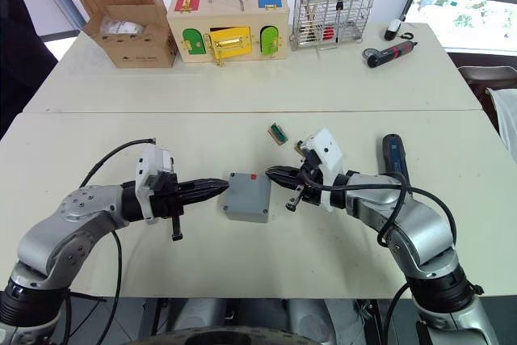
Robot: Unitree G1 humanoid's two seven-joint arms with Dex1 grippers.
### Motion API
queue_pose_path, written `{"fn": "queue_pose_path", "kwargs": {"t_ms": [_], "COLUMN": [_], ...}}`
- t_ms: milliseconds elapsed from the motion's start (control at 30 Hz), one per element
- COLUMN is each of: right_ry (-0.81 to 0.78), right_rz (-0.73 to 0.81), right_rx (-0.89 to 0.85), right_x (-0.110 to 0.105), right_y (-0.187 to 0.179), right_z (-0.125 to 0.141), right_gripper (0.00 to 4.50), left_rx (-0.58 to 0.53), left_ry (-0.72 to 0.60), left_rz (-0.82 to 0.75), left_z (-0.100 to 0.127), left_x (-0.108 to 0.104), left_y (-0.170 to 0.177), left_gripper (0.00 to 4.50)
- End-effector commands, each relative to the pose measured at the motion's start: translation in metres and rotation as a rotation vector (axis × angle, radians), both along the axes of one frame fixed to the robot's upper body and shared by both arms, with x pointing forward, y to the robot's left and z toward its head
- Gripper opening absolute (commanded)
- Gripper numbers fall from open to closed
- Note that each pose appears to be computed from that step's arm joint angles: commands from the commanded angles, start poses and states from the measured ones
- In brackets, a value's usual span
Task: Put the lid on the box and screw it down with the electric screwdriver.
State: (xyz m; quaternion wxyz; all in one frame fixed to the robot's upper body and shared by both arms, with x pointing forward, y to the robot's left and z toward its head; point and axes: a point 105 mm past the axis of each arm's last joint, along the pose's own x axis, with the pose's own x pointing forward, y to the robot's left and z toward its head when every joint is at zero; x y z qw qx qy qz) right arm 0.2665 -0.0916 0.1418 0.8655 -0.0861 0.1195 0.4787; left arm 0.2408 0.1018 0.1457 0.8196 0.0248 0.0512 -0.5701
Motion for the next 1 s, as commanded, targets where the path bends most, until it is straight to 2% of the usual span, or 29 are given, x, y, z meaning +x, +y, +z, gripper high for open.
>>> {"fn": "queue_pose_path", "kwargs": {"t_ms": [33, 533, 967, 1000], "right_ry": [-0.009, -0.011, -0.006, -0.010], "right_rz": [0.003, -0.011, 0.030, 0.029], "right_rx": [-0.004, 0.002, -0.026, -0.028], "right_x": [-0.0002, 0.0045, -0.0026, -0.0021], "right_y": [-0.0001, -0.0018, 0.0044, 0.0042], "right_z": [0.0023, 0.0041, -0.0022, -0.0018], "right_gripper": [0.06, 0.06, 0.06, 0.61], "left_rx": [0.000, 0.001, 0.002, -0.001], "left_ry": [-0.049, -0.046, -0.055, -0.056], "left_rz": [-0.022, -0.018, -0.035, -0.038], "left_z": [0.0080, 0.0067, 0.0114, 0.0126], "left_x": [-0.0033, -0.0028, -0.0024, -0.0026], "left_y": [-0.0032, -0.0035, -0.0046, -0.0055], "left_gripper": [0.00, 0.00, 0.00, 0.00]}}
